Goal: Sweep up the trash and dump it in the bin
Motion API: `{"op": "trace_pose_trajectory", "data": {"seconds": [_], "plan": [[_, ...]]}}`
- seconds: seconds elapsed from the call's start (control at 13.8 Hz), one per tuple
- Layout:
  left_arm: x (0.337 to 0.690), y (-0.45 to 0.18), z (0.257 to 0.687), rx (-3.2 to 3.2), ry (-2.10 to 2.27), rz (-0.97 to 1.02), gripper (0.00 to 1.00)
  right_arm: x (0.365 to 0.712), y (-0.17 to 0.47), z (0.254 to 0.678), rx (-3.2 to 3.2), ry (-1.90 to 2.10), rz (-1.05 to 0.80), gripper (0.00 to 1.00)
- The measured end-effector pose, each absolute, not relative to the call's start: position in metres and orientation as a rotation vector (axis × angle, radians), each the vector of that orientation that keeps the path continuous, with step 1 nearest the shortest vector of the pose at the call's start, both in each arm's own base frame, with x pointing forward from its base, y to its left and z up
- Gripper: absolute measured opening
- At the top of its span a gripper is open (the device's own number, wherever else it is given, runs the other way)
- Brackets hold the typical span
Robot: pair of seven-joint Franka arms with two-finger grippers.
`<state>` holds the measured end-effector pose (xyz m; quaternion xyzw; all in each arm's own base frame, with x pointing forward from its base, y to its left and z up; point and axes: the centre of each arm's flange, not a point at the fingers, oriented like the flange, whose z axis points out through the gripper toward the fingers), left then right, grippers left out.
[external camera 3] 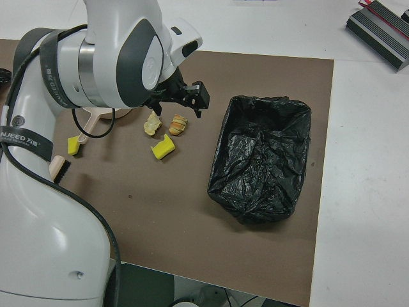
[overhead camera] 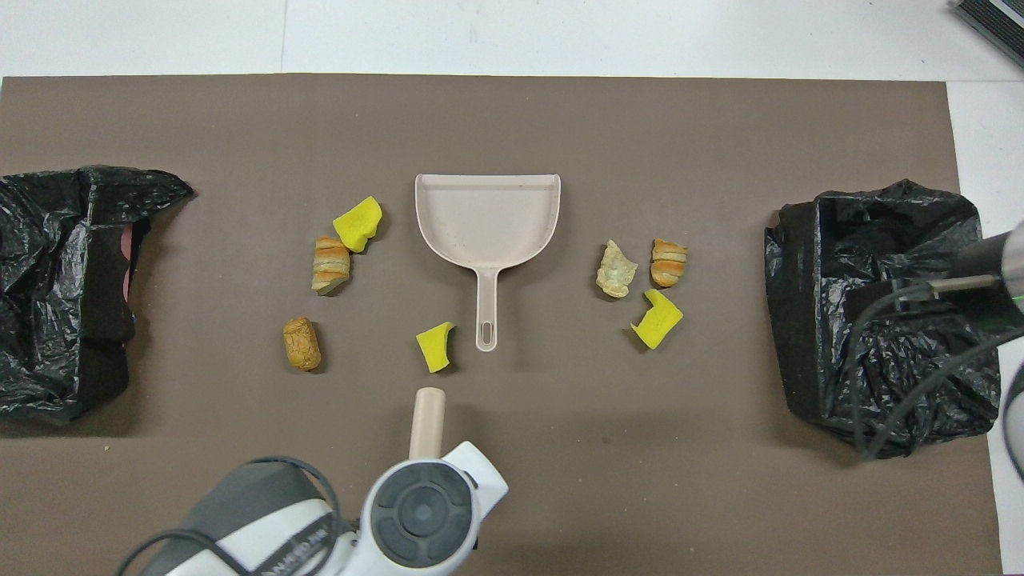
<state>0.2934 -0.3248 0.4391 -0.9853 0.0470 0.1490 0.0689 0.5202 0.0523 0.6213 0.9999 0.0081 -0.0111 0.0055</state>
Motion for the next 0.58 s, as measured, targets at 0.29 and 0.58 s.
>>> {"op": "trace_pose_trajectory", "data": {"seconds": [0.29, 0.58], "plan": [[0.347, -0.257, 0.451, -2.970, -0.007, 0.396, 0.26, 0.548, 0.151, 0.568, 3.172, -0.041, -0.017, 1.00], [0.393, -0.189, 0.448, -2.946, -0.169, 0.339, 0.26, 0.560, 0.277, 0.480, 3.183, -0.177, 0.002, 1.00]]}}
